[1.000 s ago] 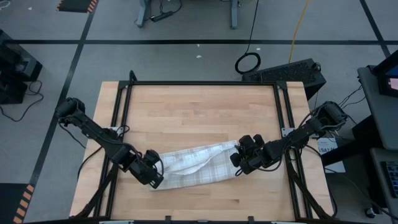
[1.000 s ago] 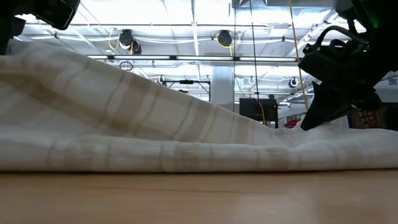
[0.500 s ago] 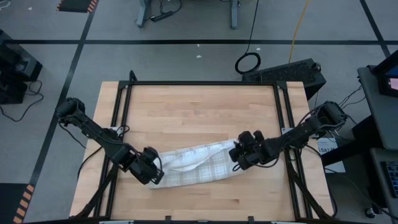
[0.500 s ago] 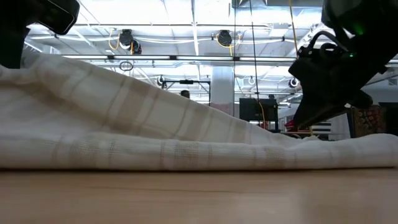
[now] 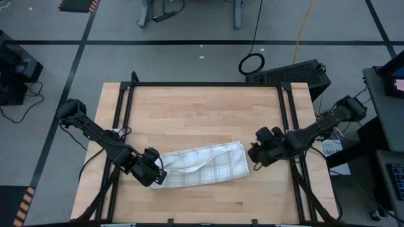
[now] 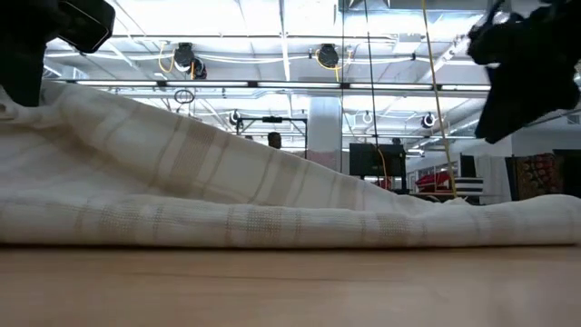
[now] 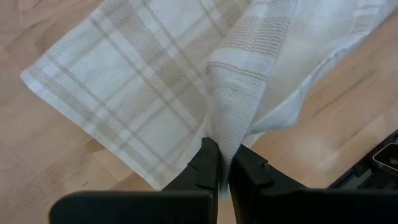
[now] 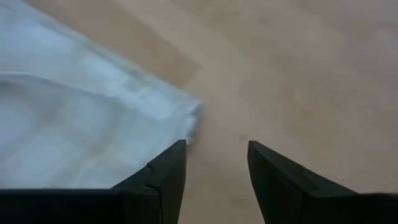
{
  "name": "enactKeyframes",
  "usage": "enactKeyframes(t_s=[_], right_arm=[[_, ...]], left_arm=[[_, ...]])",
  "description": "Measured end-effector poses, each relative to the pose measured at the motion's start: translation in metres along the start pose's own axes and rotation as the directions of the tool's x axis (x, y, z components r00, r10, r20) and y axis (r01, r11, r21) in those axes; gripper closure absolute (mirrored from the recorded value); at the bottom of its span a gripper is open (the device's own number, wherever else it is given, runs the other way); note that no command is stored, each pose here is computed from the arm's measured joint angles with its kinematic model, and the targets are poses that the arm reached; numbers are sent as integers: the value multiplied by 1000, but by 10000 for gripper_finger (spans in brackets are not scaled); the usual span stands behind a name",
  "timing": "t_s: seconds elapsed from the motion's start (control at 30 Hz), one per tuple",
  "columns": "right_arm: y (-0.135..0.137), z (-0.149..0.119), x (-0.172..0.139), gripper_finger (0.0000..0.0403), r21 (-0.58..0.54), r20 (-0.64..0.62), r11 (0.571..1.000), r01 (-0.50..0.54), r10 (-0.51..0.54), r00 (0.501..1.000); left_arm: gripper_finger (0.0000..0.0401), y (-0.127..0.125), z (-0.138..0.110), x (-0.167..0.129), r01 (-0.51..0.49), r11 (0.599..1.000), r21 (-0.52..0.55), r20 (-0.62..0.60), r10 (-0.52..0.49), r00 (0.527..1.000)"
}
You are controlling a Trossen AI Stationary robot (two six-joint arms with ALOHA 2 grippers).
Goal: Roll towel
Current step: Roll the white kitchen towel
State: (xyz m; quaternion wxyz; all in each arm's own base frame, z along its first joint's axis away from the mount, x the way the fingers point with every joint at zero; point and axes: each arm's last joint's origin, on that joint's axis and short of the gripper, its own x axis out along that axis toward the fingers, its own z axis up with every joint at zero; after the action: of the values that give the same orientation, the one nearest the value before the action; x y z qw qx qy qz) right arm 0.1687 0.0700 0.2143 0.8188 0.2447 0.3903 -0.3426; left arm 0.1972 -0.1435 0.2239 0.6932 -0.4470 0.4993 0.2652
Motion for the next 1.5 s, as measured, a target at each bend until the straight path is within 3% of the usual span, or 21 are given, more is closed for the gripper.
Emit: enactKeyframes(t_s=[0.1,0.23,0.33,0.43,0.5,0.6,0.77,1.0,1.27,1.37,1.5], right_arm=[[-6,-11,11,240,72,2,985,-157,157,988],[-12,-27,38,240,182,-30,912,-366,378,926],[-22,-31,55,240,284,-30,885,-369,393,919],[-30,-29,62,240,329,-20,886,-326,351,936],[-31,-25,65,240,279,-2,902,-329,343,939],[-30,-20,67,244,92,22,931,-352,352,936],[-28,-17,70,260,-101,33,928,-358,362,931],[-28,-20,80,266,-129,-59,923,-362,358,932],[-24,-16,93,278,-126,-33,928,-351,349,936],[-23,-16,97,312,-115,-36,930,-350,348,937],[-21,-16,98,386,-110,-50,922,-370,367,929]], left_arm=[[379,0,0,0,0,1000,1,0,0,1000],[379,1,0,0,-8,1000,3,4,8,1000],[379,1,0,0,-8,1000,3,4,8,1000],[379,1,0,0,-7,1000,3,4,7,1000],[379,1,0,0,-6,1000,3,4,6,1000],[379,1,0,0,-11,1000,10,4,11,1000],[379,2,0,0,-21,1000,13,6,21,1000],[379,2,0,0,-22,1000,12,10,22,1000],[379,2,1,0,-22,1000,12,14,22,1000],[379,2,1,0,-22,1000,12,14,22,1000],[379,2,1,0,-21,1000,12,14,21,1000]])
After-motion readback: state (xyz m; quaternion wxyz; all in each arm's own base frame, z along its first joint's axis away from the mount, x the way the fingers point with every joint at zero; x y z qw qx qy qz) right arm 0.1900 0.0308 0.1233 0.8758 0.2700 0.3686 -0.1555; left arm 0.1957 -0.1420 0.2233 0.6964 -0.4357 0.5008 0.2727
